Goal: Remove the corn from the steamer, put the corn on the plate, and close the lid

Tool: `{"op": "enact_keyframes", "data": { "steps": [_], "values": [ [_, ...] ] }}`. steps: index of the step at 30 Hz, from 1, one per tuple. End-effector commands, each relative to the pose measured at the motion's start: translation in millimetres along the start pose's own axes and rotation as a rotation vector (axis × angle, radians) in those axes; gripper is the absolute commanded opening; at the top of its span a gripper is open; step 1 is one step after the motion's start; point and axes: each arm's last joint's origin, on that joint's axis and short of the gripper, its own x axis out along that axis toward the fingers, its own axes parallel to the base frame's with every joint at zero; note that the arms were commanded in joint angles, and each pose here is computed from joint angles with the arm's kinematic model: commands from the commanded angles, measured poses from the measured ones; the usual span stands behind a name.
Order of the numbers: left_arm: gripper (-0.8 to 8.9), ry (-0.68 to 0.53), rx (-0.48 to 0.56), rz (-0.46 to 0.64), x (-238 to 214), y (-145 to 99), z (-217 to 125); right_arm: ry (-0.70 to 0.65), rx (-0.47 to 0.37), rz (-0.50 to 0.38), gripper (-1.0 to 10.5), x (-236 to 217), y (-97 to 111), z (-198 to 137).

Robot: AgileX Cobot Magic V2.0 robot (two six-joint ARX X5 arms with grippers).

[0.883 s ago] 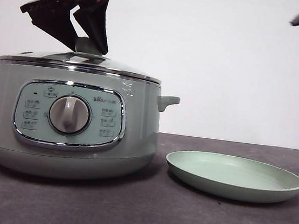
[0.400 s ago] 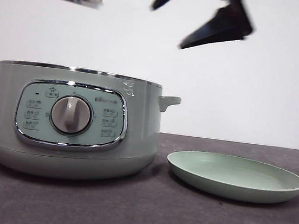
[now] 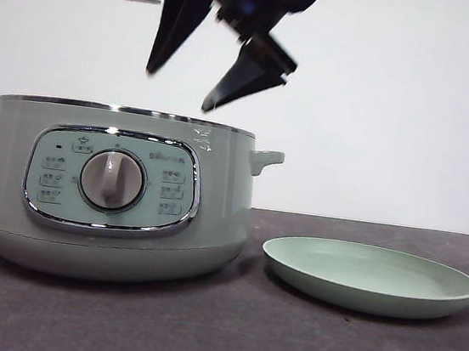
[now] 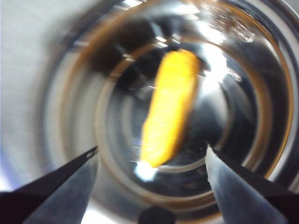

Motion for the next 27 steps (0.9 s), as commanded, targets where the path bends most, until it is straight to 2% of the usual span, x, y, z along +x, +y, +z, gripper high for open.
{"op": "enact_keyframes", "data": {
  "steps": [1,6,16,24,27],
  "values": [
    [-0.09,-0.08,-0.025,0.021,-15.8,8.3,4.5,0.046,-0.036,-0.028,3.8,22.3,2.1,10.3],
    [-0.09,-0.102,-0.038,0.038,-28.6,15.2,1.8,0.094,-0.058,-0.046,3.8,52.3,5.9,17.5],
    [-0.09,-0.075,-0.043,0.037,-30.8,16.3,-2.0,0.179,-0.105,-0.089,3.6,109.5,7.3,4.5],
    [-0.09,-0.048,-0.036,0.036,-30.6,16.2,-4.9,0.189,-0.112,-0.103,0.1,125.6,5.6,0.3],
    [-0.09,-0.045,-0.034,0.037,-30.6,16.2,-5.2,0.158,-0.123,-0.096,-0.2,121.9,11.6,4.5]
  ]
}}
